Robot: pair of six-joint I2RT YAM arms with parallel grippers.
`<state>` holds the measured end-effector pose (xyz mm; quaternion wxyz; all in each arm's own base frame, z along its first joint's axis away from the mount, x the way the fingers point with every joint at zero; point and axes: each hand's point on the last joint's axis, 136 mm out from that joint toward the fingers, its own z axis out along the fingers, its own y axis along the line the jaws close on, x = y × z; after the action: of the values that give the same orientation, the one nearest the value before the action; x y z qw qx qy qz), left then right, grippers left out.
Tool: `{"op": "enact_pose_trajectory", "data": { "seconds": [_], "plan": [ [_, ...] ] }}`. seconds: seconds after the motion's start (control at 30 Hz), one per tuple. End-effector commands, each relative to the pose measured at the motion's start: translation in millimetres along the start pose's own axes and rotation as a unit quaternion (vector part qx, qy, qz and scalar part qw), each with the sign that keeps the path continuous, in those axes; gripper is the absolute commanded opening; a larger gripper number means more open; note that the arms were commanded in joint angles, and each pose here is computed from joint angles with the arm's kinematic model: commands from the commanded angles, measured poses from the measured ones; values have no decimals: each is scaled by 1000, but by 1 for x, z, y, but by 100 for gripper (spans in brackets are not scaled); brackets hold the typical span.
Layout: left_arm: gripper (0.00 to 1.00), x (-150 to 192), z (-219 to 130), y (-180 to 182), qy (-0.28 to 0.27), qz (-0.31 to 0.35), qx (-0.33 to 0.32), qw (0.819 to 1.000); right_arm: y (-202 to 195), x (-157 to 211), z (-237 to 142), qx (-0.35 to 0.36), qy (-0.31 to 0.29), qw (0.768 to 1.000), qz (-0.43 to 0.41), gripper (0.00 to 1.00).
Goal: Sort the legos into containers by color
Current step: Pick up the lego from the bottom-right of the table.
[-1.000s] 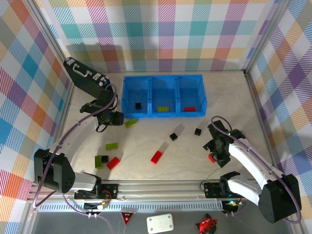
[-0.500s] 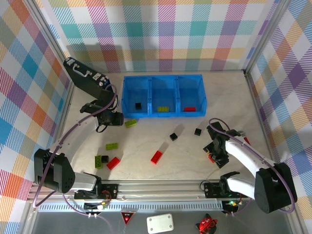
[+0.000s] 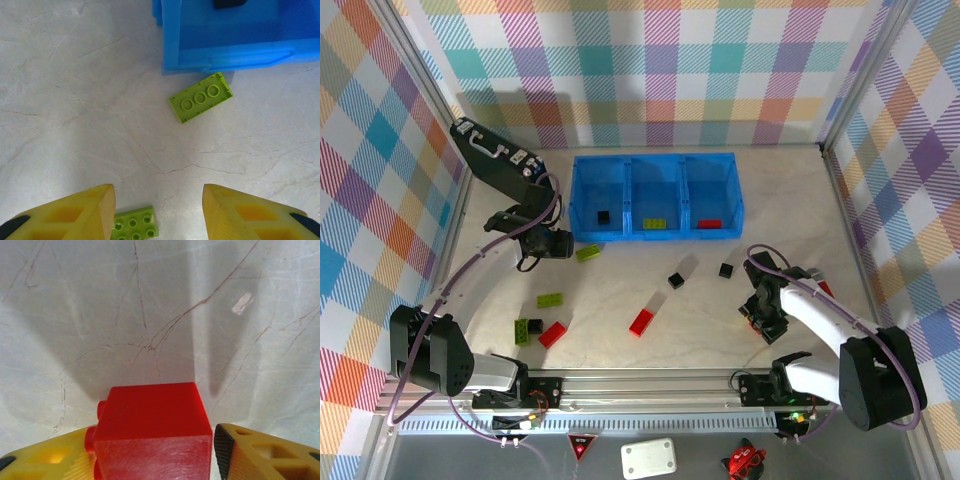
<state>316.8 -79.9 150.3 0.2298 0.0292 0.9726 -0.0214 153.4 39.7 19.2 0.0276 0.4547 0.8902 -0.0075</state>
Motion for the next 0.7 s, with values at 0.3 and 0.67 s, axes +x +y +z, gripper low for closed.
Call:
{"op": "enact_pose_trajectory", "data": {
  "seconds": [0.3, 0.67],
  "plan": [
    [49, 2, -1, 7, -2, 4, -9, 1000, -2, -1, -3, -8, -2, 1000, -14, 46],
    [49, 2, -1, 6, -3, 5, -6, 1000, 9, -4, -10, -30, -11, 996, -83, 46]
  ]
}}
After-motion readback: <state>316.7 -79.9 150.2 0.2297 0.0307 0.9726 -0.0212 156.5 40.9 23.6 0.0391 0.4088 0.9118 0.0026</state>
